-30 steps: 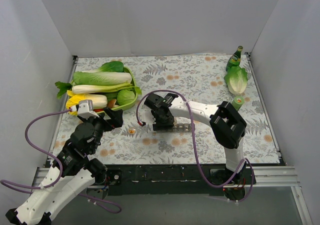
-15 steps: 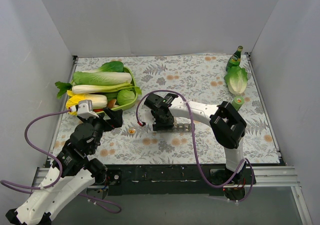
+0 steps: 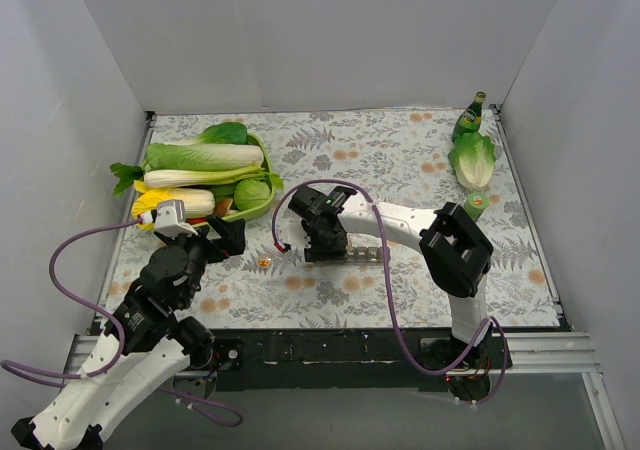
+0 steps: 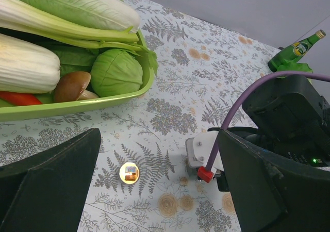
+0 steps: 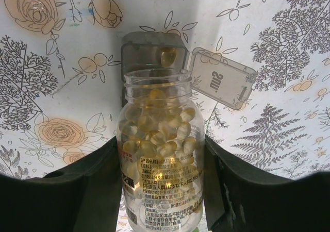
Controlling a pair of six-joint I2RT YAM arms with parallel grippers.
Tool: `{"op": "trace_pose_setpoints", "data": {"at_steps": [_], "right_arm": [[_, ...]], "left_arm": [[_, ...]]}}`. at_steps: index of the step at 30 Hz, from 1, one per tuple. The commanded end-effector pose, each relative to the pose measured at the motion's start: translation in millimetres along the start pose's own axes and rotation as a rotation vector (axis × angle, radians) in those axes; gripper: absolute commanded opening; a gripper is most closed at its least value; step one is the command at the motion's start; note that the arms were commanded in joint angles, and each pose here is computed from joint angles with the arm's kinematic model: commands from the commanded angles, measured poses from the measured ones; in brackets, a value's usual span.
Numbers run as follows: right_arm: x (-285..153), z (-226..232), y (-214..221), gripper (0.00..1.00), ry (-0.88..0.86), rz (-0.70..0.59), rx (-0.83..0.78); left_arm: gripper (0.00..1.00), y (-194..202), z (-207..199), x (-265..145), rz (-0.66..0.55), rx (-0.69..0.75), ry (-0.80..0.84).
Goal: Sort the pills into containers
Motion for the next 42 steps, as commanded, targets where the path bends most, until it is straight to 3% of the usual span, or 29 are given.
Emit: {"op": "trace_pose_setpoints", "data": {"at_steps": [1,21,34,42], "right_arm": [[-14,-7,-5,0.15,0.037,-0.05,0.019],[-39,-8,-7,0.15,0.086,-0.141,0.047],[-96,-13,-19,0.14,0.151,-0.349,0.094],[-176,-25,-19,0.14,0.255,-0.599,0.161]], "left_arm": [[0.98,0,0,1,0.001,-0.002,-0.004],[0.98,2,-5,2,0.01,-0.039,0.019],[0.98,15,-14,8,0.079,-0.09,0.026],[0.98,40,-25,17,0.213,-0.129,0.03]]}}
Point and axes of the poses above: each gripper's point midway between its finger pads, its own x axis out along the fingers, its own z axis along the line the jaws close on, y = z × x, the point moved 3 cm from there along -x, back along the fingers, and after that the axes turned 13 degrees about -x, right-handed, at the moved point
